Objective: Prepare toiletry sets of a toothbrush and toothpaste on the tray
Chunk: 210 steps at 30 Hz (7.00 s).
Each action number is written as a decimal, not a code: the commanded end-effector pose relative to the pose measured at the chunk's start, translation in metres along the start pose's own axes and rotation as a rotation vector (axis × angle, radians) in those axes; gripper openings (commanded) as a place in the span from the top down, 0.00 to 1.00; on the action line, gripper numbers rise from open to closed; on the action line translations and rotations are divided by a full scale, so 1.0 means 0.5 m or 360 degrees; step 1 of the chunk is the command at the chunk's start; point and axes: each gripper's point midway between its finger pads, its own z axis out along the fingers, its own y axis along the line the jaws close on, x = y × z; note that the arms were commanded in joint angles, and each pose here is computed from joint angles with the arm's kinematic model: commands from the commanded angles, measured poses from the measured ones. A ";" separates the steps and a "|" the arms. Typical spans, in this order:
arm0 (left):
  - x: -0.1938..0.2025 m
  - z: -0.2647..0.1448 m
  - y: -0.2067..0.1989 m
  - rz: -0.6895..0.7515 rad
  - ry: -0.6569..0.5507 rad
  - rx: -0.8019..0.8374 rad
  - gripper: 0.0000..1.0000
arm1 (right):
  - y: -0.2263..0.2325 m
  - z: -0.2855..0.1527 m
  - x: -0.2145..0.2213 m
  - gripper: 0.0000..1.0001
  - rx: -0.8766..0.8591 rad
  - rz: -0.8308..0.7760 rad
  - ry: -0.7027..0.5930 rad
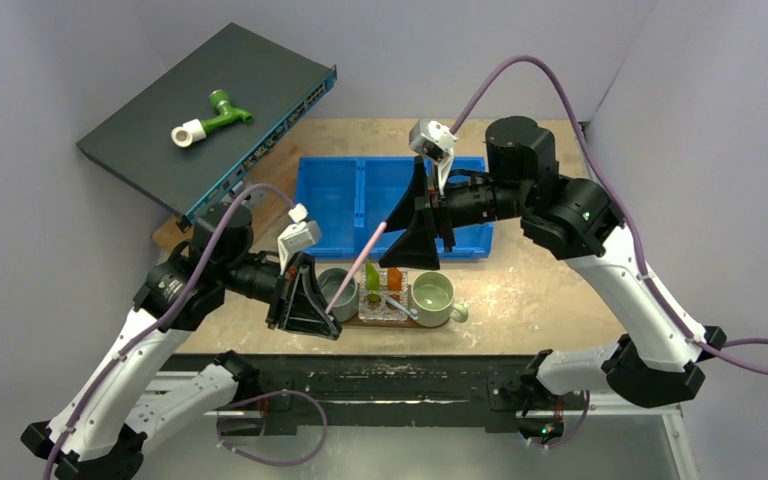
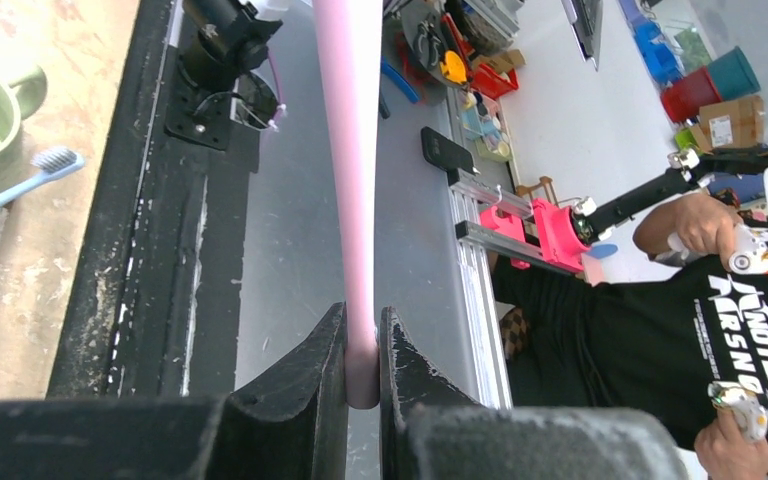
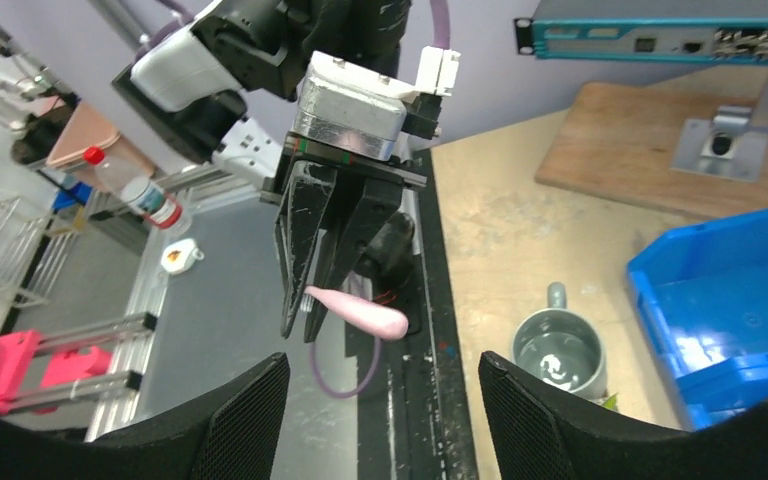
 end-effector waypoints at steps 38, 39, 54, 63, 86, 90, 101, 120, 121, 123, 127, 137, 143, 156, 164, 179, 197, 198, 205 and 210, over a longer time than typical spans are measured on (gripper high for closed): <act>0.021 0.020 0.012 0.0085 0.0149 -0.0026 1.00 | 0.034 0.030 0.049 0.90 -0.0344 0.0133 0.0093; 0.020 0.020 0.012 0.0089 0.0148 -0.0025 1.00 | 0.034 0.031 0.050 0.95 -0.0350 0.0133 0.0095; -0.032 0.022 0.028 0.0115 0.0006 -0.0172 0.41 | 0.018 0.005 0.031 1.00 -0.0122 0.0130 -0.0095; -0.110 0.027 0.046 0.0090 -0.0284 -0.0292 0.38 | 0.017 -0.034 -0.007 1.00 0.0032 0.0152 -0.0433; -0.291 -0.015 0.017 -0.0105 -0.1047 -0.0287 0.42 | 0.001 -0.152 -0.062 1.00 0.0233 0.0192 -0.1309; -0.300 -0.021 0.023 -0.0178 -0.1097 -0.0313 0.46 | 0.011 -0.161 -0.075 1.00 0.0204 0.0185 -0.1357; -0.308 -0.030 0.043 -0.0444 -0.1234 -0.0301 0.47 | 0.001 -0.218 -0.108 1.00 0.0295 0.0242 -0.1621; -0.321 0.001 0.025 -0.0717 -0.1227 0.0157 0.52 | -0.011 -0.199 -0.109 1.00 0.0224 0.0191 -0.1701; -0.321 0.002 0.025 -0.0729 -0.1228 0.0180 0.54 | -0.012 -0.198 -0.108 1.00 0.0228 0.0180 -0.1702; -0.323 0.003 0.021 -0.0740 -0.1224 0.0217 0.57 | -0.013 -0.198 -0.107 1.00 0.0239 0.0153 -0.1704; -0.325 0.003 0.016 -0.0749 -0.1220 0.0245 0.60 | -0.011 -0.196 -0.100 1.00 0.0241 0.0092 -0.1697; -0.336 0.007 0.002 -0.0776 -0.1185 0.0352 0.75 | -0.018 -0.208 -0.075 1.00 0.0349 -0.0053 -0.1683; -0.339 0.008 0.002 -0.0780 -0.1183 0.0366 0.97 | -0.018 -0.209 -0.063 1.00 0.0377 -0.0107 -0.1655; -0.327 0.010 0.014 -0.0698 -0.1163 0.0280 1.00 | -0.020 -0.202 -0.044 0.44 0.0422 -0.0096 -0.1526; -0.300 -0.008 0.044 -0.0600 -0.1159 0.0037 1.00 | -0.027 -0.245 -0.042 0.33 0.0604 -0.0072 -0.1505; -0.204 -0.059 0.077 -0.0380 -0.0966 -0.0521 1.00 | -0.106 -0.283 -0.018 0.30 0.1083 -0.0041 -0.1311; -0.045 -0.121 0.133 -0.0359 -0.0645 -0.1106 1.00 | -0.181 -0.232 0.030 0.30 0.1246 0.0006 -0.1039; -0.036 -0.127 0.139 -0.0361 -0.0634 -0.1151 1.00 | -0.184 -0.230 0.032 0.30 0.1251 0.0007 -0.1031; -0.007 -0.160 0.172 -0.0386 -0.0580 -0.1380 1.00 | -0.202 -0.218 0.047 0.30 0.1284 0.0023 -0.0978; 0.003 -0.164 0.199 -0.0420 -0.0516 -0.1492 1.00 | -0.210 -0.217 0.053 0.30 0.1312 0.0035 -0.0965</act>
